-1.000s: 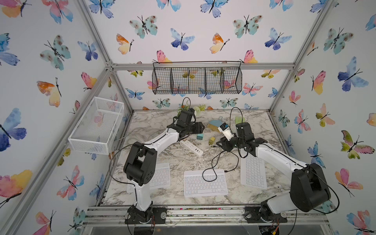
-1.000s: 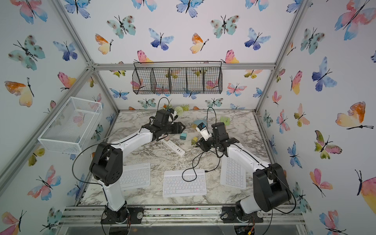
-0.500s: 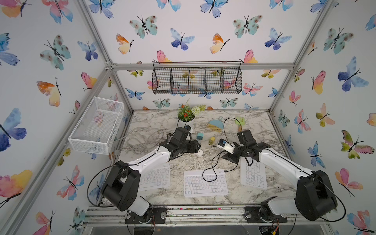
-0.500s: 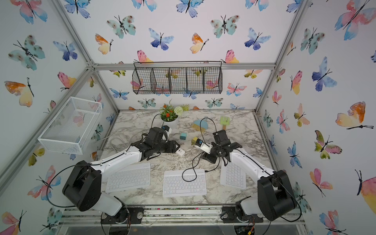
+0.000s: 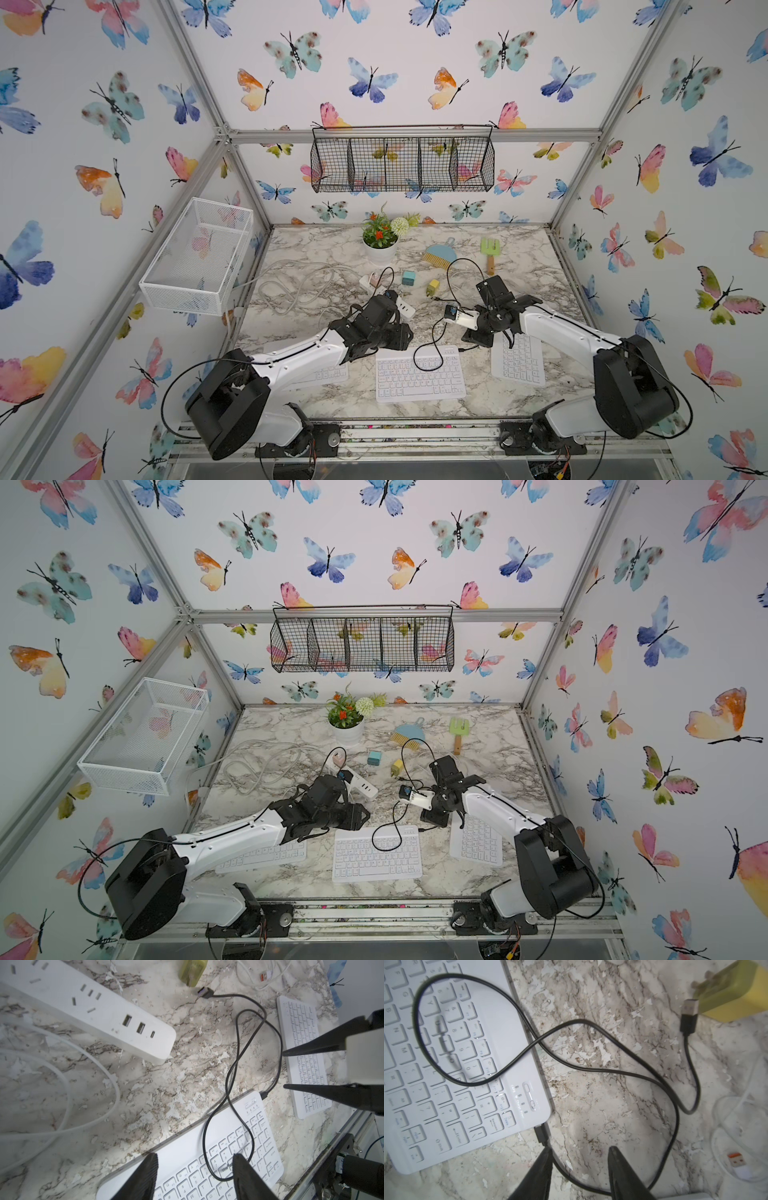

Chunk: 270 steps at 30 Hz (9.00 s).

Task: Unplug the wireless keyboard
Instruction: Remove the power cord from the keyboard, then remove the plug from the socket.

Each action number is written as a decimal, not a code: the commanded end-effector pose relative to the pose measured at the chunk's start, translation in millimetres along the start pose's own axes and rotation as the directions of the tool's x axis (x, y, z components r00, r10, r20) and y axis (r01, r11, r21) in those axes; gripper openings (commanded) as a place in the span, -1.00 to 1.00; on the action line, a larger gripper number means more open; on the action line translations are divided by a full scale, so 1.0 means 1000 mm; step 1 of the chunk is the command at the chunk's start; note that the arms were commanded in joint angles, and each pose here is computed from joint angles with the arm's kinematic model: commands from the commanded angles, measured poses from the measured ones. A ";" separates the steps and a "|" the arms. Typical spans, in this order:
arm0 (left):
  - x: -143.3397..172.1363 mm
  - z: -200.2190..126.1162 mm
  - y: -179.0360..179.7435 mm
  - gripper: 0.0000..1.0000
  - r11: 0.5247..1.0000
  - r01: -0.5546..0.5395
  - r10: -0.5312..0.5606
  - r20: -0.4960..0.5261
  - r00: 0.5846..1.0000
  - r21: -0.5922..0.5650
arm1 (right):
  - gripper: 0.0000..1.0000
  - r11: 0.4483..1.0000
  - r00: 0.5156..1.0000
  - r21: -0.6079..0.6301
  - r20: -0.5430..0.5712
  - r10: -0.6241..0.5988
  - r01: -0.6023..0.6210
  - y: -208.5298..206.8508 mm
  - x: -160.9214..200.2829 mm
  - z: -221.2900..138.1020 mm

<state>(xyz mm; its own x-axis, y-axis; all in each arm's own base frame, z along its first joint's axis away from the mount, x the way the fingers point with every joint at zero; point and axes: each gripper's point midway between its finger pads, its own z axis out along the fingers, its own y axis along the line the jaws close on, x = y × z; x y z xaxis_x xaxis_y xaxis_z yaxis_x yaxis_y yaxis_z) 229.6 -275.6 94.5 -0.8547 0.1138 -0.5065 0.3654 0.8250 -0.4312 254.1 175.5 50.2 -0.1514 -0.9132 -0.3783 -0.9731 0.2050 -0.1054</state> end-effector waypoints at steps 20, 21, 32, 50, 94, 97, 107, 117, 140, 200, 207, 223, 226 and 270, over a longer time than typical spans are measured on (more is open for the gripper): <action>0.066 0.009 0.001 0.14 0.992 -0.031 0.014 -0.131 0.991 -0.125 | -0.10 0.984 0.983 -0.181 -0.181 -0.026 -0.007 0.033 0.025 0.039; 0.069 0.010 0.002 0.14 0.991 -0.020 0.001 -0.140 0.990 -0.133 | -0.12 0.983 0.983 -0.183 -0.184 -0.024 -0.010 0.034 0.026 0.039; 0.100 0.018 0.005 0.16 0.990 -0.016 -0.020 -0.250 0.968 -0.142 | -0.41 0.965 0.981 -0.254 -0.195 0.021 -0.071 0.059 0.019 0.046; 0.136 0.031 0.065 0.16 0.918 -0.085 -0.066 -0.361 0.930 -0.386 | -0.55 0.971 0.979 -0.233 -0.205 0.003 -0.052 0.064 0.015 0.052; 0.170 0.016 0.116 0.10 0.716 -0.465 0.104 -0.579 0.808 -0.521 | -0.68 0.983 0.949 -0.030 -0.256 -0.181 0.179 0.040 0.039 0.026; 0.170 0.017 0.116 0.09 0.715 -0.469 0.107 -0.582 0.806 -0.519 | -0.66 0.978 0.950 -0.013 -0.236 -0.203 0.206 0.039 0.037 0.022; 0.171 0.018 0.114 0.09 0.723 -0.468 0.109 -0.585 0.804 -0.508 | -0.64 0.977 0.963 -0.034 -0.164 -0.213 0.210 0.049 0.027 0.015; 0.168 0.019 0.111 0.09 0.728 -0.457 0.107 -0.573 0.812 -0.511 | -0.25 0.981 0.978 -0.138 -0.142 -0.153 0.133 0.055 0.012 0.025; 0.167 0.021 0.102 0.08 0.760 -0.420 0.095 -0.554 0.827 -0.496 | -0.69 0.978 0.925 -0.180 -0.343 -0.162 0.104 0.054 0.043 0.040; 0.183 0.018 0.105 0.02 0.807 -0.361 0.039 -0.567 0.823 -0.468 | -0.94 0.959 0.928 0.047 -0.270 -0.258 0.280 0.025 0.038 0.026; 0.184 0.019 0.105 0.02 0.804 -0.363 0.035 -0.571 0.820 -0.471 | -0.95 0.997 0.959 -0.076 -0.285 -0.016 -0.006 0.048 0.032 0.025; 0.182 0.019 0.104 0.02 0.807 -0.367 0.047 -0.569 0.821 -0.462 | -0.88 0.981 0.895 -0.014 -0.407 -0.183 0.194 0.043 0.077 0.032; 0.182 0.020 0.103 0.02 0.807 -0.376 0.057 -0.575 0.816 -0.454 | -0.88 0.956 0.897 0.053 -0.364 -0.251 0.289 0.032 0.069 0.031; -0.070 -0.072 0.051 0.33 0.972 0.023 0.010 0.139 0.990 -0.232 | 0.97 0.923 0.816 0.178 0.544 0.197 -0.342 -0.041 -0.142 -0.086</action>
<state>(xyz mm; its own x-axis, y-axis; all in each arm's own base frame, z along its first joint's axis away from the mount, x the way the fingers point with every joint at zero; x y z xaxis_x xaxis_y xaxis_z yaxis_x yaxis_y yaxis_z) 269.5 -207.8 138.9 -0.8237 0.0747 -0.5621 0.2385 0.9450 -0.2238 290.2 253.2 169.2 -0.1721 -0.6198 -0.7656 -0.8311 0.5086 -0.2249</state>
